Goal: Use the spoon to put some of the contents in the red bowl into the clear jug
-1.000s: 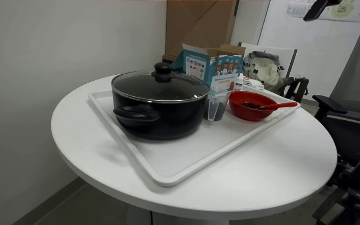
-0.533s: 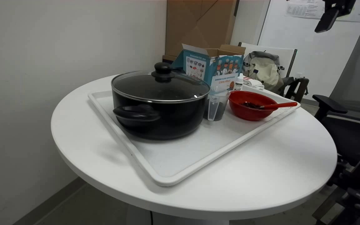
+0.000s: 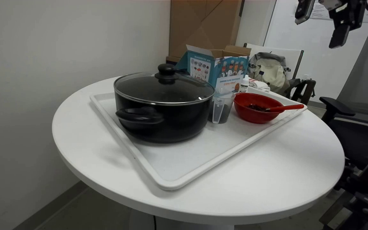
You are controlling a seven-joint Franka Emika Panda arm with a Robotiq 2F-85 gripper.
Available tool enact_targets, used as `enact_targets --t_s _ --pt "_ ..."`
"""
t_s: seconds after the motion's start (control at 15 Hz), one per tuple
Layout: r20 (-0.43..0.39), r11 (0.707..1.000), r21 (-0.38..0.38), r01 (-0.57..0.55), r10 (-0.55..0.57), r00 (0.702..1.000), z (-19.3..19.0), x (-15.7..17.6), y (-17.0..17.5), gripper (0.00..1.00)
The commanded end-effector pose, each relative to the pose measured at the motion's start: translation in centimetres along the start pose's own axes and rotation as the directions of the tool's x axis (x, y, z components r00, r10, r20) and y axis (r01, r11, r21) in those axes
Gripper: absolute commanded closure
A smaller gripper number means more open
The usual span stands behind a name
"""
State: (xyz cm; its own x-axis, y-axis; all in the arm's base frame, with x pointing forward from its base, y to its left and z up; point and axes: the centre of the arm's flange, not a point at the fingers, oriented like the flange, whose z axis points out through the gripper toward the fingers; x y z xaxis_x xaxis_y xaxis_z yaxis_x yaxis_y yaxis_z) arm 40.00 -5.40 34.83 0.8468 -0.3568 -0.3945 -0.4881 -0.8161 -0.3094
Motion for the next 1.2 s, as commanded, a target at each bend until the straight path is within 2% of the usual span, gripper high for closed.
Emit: enact_targets --t_s 0.0,0.13,0.27,0.4,0.6,0.67,0.8,0.93,1.13 --pt "0.149 0.995 -0.103 -0.016 0.032 0.988 -0.5 2.2 0.2 0.00" --pt "0.220 0.986 -0.168 0.010 0.027 0.975 -0.5 2.6 0.0 0.00" --pt "0.257 0.969 -0.242 0.055 0.010 0.966 -0.7 3.4 -0.3 0.00" --pt "0.236 0.939 -0.334 0.076 0.005 0.972 -0.5 4.4 -0.6 0.00" --pt "0.169 0.870 -0.484 0.099 -0.018 0.985 0.6 6.3 -0.1 0.00" --pt "0.155 0.853 -0.511 0.107 -0.031 0.987 1.0 6.8 0.2 0.00" --pt "0.144 0.828 -0.549 0.118 -0.046 0.989 2.4 8.0 1.5 0.00" --pt "0.159 0.818 -0.559 0.133 -0.051 0.986 3.9 9.2 2.9 0.00" --pt "0.174 0.841 -0.521 0.148 -0.065 0.983 6.1 11.4 4.5 0.00"
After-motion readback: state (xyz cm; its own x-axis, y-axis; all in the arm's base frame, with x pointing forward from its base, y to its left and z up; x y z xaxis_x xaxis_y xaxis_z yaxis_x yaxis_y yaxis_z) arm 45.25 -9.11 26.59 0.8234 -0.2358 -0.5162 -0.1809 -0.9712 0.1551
